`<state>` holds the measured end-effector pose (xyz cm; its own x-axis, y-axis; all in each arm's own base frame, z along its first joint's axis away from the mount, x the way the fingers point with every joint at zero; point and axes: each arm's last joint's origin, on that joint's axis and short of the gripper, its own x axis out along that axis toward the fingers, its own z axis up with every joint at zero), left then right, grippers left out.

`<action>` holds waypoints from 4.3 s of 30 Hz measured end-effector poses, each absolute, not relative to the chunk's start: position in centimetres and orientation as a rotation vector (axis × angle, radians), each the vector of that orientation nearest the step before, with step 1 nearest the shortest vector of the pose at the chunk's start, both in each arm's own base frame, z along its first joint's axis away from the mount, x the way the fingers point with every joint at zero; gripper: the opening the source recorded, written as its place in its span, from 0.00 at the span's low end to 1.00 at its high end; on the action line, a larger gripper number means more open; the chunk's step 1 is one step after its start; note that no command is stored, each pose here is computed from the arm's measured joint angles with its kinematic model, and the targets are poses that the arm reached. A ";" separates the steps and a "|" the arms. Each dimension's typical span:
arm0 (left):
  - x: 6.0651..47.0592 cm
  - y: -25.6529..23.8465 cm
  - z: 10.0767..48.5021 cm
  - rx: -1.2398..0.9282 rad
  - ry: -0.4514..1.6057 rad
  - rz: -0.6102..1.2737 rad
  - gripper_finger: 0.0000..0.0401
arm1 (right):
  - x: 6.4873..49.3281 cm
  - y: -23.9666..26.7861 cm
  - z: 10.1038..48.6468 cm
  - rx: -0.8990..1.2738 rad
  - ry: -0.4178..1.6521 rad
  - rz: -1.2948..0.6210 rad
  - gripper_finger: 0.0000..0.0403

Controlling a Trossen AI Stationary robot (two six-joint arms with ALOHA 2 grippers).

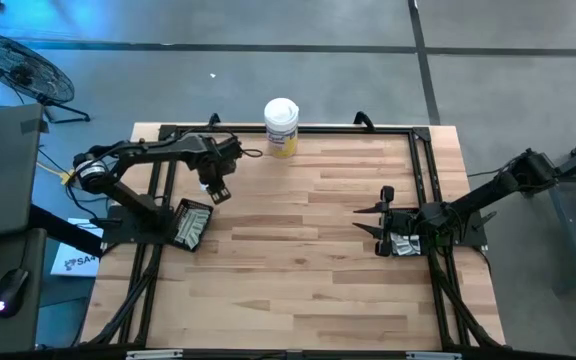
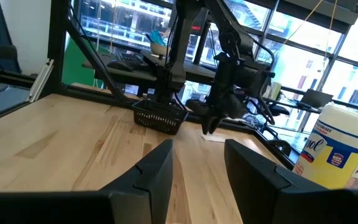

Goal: Pick & Place First Aid Supplies
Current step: Put the bandage into the left black basket, then return to Home Position

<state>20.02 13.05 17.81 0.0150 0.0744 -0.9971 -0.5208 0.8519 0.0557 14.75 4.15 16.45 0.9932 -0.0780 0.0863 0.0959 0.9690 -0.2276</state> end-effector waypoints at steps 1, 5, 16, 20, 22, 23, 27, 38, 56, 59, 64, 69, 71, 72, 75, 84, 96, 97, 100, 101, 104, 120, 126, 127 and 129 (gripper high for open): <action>19.8 13.2 17.8 -0.383 1.496 0.479 0.25 | 14.7 4.2 16.4 -0.234 -0.077 -0.088 0.34; 19.0 13.8 17.4 -0.406 1.511 0.468 0.25 | 14.7 4.2 16.4 -0.234 -0.076 -0.088 0.34; 18.1 13.9 16.2 -0.272 1.551 0.371 0.25 | 14.8 4.2 16.4 -0.236 -0.071 -0.087 0.34; 17.9 13.7 15.6 -0.241 1.563 0.339 0.25 | 14.8 4.2 16.4 -0.237 -0.071 -0.087 0.34; 17.8 13.7 15.2 -0.230 1.556 0.336 0.25 | 14.7 4.2 16.4 -0.236 -0.070 -0.087 0.34; 17.8 13.7 15.2 -0.226 1.546 0.341 0.25 | 14.7 4.2 16.4 -0.237 -0.070 -0.087 0.34; 17.9 13.8 15.1 -0.224 1.539 0.344 0.25 | 14.8 4.2 16.4 -0.237 -0.070 -0.087 0.34; 17.5 13.5 14.4 -0.191 1.546 0.341 0.25 | 14.7 4.2 16.4 -0.236 -0.070 -0.087 0.34; 17.8 13.5 14.3 -0.158 1.540 0.392 0.01 | 14.8 4.2 16.4 -0.237 -0.071 -0.087 0.34; 18.9 13.7 15.8 -0.068 1.506 0.448 0.01 | 14.7 4.2 16.4 -0.237 -0.070 -0.087 0.34; 20.7 12.9 18.8 0.011 1.460 0.453 0.00 | 14.7 4.2 16.4 -0.237 -0.069 -0.087 0.34; 21.8 11.0 22.7 0.009 1.442 0.444 0.00 | 14.7 4.2 16.3 -0.238 -0.067 -0.087 0.34; 22.0 9.6 24.4 0.002 1.441 0.434 0.00 | 14.8 4.2 16.3 -0.238 -0.066 -0.087 0.34; 21.9 8.8 25.2 -0.003 1.446 0.429 0.00 | 14.8 4.2 16.3 -0.238 -0.067 -0.087 0.34; 21.0 5.8 26.8 -0.030 1.489 0.418 0.00 | 14.8 4.2 16.3 -0.238 -0.066 -0.087 0.34; 16.2 -4.6 26.4 -0.135 1.540 0.384 0.00 | 14.8 4.2 16.3 -0.240 -0.063 -0.086 0.34; 14.5 -7.1 19.3 -0.020 1.486 0.386 0.00 | 14.8 4.2 16.1 -0.246 -0.048 -0.084 0.34; 14.5 -7.1 19.3 -0.016 1.477 0.397 0.00 | 14.8 4.2 16.1 -0.248 -0.043 -0.084 0.34; 14.6 -7.1 19.5 -0.047 1.463 0.423 0.05 | 14.8 4.2 16.0 -0.250 -0.038 -0.083 0.34; 14.7 -7.2 19.6 -0.066 1.455 0.427 0.07 | 14.8 4.2 16.0 -0.253 -0.032 -0.082 0.34; 14.9 -7.4 20.1 -0.126 1.450 0.437 0.17 | 14.8 4.2 16.0 -0.254 -0.029 -0.082 0.34; 20.3 -4.6 28.0 0.084 1.087 0.317 0.35 | 14.8 4.2 15.9 -0.255 -0.027 -0.082 0.34; 22.8 -1.4 28.4 0.054 0.908 0.156 0.26 | 14.8 4.2 15.9 -0.257 -0.022 -0.081 0.34; 23.1 -1.1 28.5 0.050 0.863 0.132 0.24 | 14.8 4.2 15.9 -0.257 -0.022 -0.081 0.34; 23.3 -0.7 28.5 0.058 0.809 0.112 0.19 | 14.8 4.2 15.8 -0.261 -0.013 -0.080 0.34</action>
